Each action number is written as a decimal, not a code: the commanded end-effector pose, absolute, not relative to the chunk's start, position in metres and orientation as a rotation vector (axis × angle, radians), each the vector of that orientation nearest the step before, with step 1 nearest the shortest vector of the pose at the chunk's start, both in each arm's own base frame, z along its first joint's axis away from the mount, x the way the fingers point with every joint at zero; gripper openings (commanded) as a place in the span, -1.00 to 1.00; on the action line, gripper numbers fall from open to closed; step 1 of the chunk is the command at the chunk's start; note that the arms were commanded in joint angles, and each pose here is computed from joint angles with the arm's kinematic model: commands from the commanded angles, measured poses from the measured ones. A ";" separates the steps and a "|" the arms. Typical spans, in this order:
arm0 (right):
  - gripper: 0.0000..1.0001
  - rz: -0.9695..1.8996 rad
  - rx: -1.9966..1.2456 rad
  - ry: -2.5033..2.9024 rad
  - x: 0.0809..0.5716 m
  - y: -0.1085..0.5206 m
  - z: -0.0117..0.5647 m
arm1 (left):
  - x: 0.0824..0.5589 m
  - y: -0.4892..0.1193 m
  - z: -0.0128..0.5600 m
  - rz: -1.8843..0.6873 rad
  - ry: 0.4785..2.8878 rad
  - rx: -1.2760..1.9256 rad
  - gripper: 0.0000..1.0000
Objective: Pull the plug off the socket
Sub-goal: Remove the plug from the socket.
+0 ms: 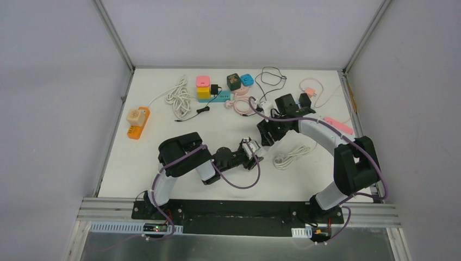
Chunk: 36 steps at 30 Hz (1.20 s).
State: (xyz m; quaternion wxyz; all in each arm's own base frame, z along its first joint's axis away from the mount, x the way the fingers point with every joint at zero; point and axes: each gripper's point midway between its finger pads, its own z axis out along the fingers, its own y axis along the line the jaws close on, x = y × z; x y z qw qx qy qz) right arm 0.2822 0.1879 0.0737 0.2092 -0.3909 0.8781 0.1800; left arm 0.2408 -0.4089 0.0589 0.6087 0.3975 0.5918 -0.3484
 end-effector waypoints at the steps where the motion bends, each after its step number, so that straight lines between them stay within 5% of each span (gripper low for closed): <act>1: -1.00 0.612 -1.100 2.378 0.279 0.195 0.095 | 0.237 -0.407 0.046 -0.831 1.397 0.949 -1.00; 36: -1.00 0.579 -1.244 2.300 0.262 0.224 0.094 | 0.239 -0.410 0.042 -0.847 1.418 0.958 -1.00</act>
